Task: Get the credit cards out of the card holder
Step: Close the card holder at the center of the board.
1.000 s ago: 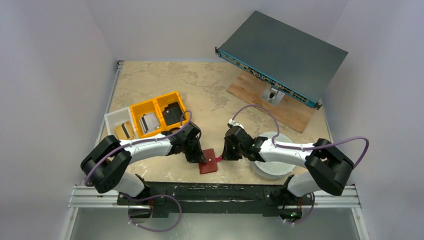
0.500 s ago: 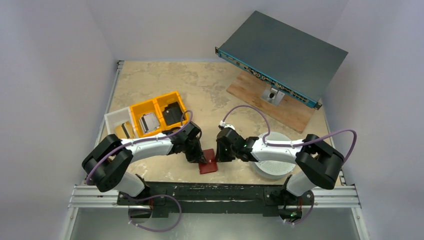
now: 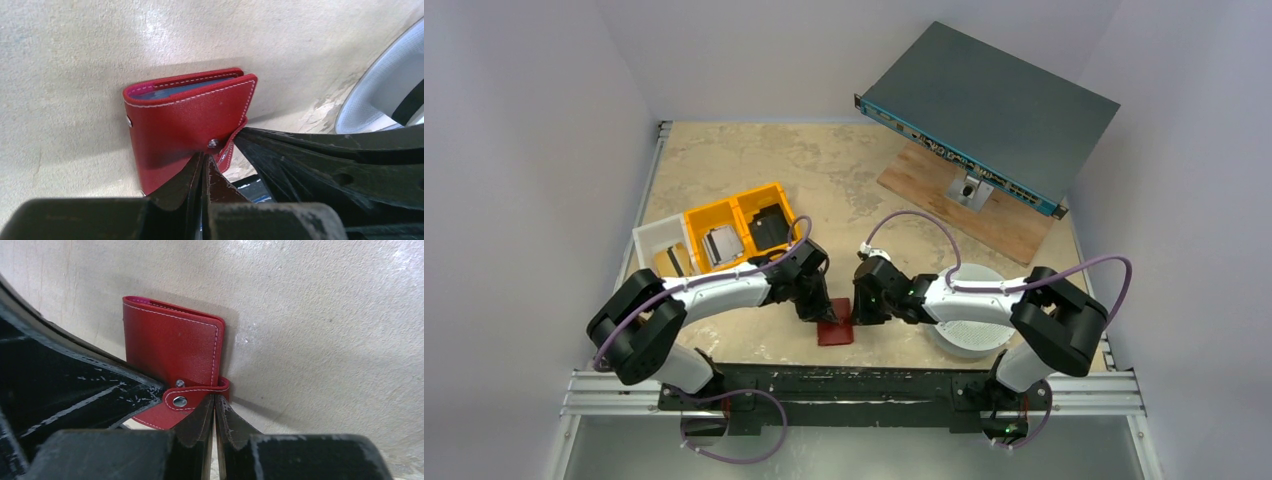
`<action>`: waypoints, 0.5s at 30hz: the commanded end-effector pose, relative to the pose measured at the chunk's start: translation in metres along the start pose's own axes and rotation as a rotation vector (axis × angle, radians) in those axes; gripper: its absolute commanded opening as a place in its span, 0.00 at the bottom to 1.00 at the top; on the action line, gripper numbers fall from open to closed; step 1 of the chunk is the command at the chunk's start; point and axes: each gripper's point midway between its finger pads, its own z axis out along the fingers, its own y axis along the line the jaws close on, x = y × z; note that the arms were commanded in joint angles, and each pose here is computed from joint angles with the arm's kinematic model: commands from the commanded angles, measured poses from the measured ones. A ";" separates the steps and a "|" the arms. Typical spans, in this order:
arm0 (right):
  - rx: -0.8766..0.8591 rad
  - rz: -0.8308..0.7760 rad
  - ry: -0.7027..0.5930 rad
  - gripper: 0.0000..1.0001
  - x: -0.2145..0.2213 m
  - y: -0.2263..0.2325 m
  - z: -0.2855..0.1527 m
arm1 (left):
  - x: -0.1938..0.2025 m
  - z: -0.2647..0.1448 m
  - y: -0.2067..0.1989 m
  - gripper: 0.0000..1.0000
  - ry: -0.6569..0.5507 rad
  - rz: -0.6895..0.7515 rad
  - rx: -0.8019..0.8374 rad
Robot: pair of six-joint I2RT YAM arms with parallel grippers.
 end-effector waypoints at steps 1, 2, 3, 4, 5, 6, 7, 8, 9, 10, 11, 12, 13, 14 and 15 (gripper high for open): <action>-0.030 -0.001 -0.031 0.07 -0.010 0.015 -0.005 | -0.016 -0.029 -0.026 0.00 -0.079 0.088 0.052; -0.036 0.000 -0.035 0.07 -0.011 0.017 -0.007 | -0.017 -0.035 -0.029 0.00 -0.091 0.102 0.055; -0.041 0.000 -0.039 0.07 -0.013 0.019 -0.009 | -0.020 -0.042 -0.031 0.00 -0.106 0.113 0.050; -0.045 0.000 -0.041 0.07 -0.014 0.021 -0.011 | -0.022 -0.049 -0.033 0.01 -0.121 0.123 0.049; -0.048 -0.001 -0.044 0.07 -0.016 0.023 -0.013 | -0.024 -0.055 -0.033 0.03 -0.135 0.133 0.044; -0.053 -0.001 -0.046 0.07 -0.017 0.025 -0.015 | -0.026 -0.061 -0.034 0.04 -0.150 0.142 0.041; -0.060 -0.001 -0.050 0.07 -0.019 0.027 -0.017 | -0.027 -0.067 -0.034 0.05 -0.164 0.150 0.039; -0.066 -0.001 -0.052 0.07 -0.020 0.029 -0.020 | -0.028 -0.073 -0.034 0.06 -0.177 0.159 0.036; -0.071 -0.001 -0.056 0.07 -0.022 0.032 -0.022 | -0.030 -0.081 -0.035 0.07 -0.196 0.169 0.039; -0.078 -0.001 -0.061 0.07 -0.024 0.034 -0.024 | -0.031 -0.087 -0.036 0.08 -0.213 0.181 0.043; -0.082 -0.001 -0.064 0.07 -0.025 0.036 -0.026 | -0.032 -0.093 -0.035 0.10 -0.231 0.190 0.046; -0.089 0.000 -0.068 0.07 -0.027 0.038 -0.028 | -0.034 -0.099 -0.035 0.12 -0.248 0.199 0.048; -0.096 0.001 -0.072 0.08 -0.029 0.040 -0.031 | -0.035 -0.105 -0.036 0.14 -0.267 0.206 0.054; -0.100 0.003 -0.075 0.08 -0.030 0.041 -0.032 | -0.037 -0.112 -0.036 0.16 -0.285 0.216 0.055; -0.104 0.005 -0.079 0.08 -0.031 0.043 -0.033 | -0.037 -0.119 -0.036 0.18 -0.299 0.226 0.061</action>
